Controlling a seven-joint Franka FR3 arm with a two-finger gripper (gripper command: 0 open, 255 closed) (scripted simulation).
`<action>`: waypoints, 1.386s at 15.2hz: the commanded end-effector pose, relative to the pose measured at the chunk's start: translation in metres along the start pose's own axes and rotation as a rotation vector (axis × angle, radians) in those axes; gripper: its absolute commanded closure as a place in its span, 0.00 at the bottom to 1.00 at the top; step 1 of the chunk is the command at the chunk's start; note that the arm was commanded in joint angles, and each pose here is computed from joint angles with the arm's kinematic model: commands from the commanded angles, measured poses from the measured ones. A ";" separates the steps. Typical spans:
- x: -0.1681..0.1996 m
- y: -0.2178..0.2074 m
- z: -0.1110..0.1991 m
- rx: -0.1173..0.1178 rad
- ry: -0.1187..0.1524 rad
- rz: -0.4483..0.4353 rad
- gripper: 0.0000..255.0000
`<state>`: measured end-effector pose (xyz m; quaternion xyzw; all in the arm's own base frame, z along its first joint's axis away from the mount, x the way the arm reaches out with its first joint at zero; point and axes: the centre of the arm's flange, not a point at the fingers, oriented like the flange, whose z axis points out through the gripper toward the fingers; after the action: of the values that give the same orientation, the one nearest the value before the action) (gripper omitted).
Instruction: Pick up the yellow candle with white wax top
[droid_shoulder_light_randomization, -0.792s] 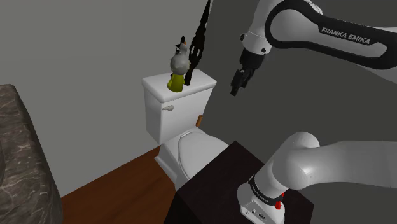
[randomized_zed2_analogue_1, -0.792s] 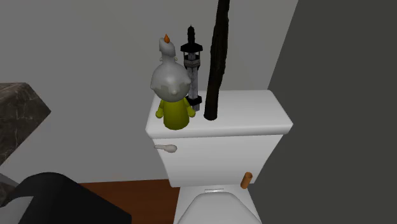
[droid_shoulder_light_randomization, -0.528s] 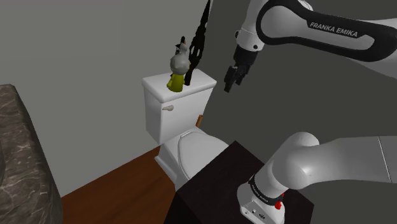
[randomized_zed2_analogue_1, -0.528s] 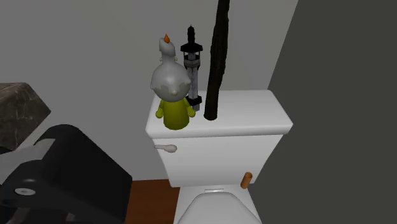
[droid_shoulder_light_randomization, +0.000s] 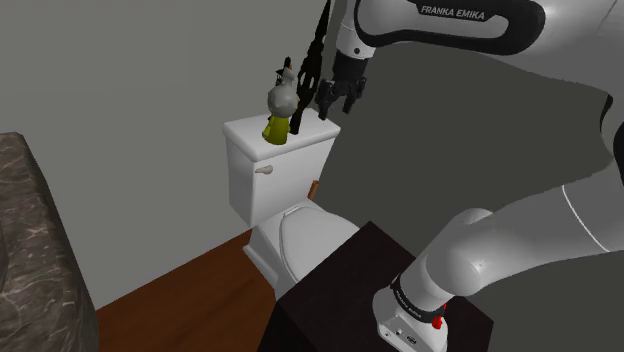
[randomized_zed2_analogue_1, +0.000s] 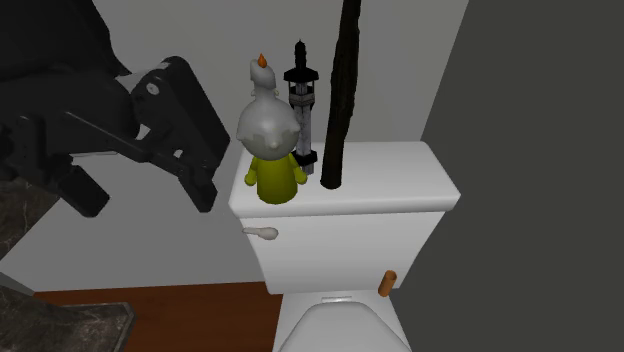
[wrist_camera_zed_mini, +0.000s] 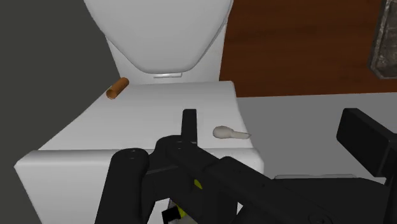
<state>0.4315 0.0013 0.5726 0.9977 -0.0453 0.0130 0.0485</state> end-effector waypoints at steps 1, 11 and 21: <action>0.022 -0.001 0.000 -0.004 0.010 0.045 0.00; 0.146 0.006 -0.012 -0.024 0.060 0.260 0.00; 0.254 0.034 -0.029 -0.043 0.105 0.454 0.00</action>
<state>0.6749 -0.0481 0.6082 0.9604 -0.2604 0.0723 0.0675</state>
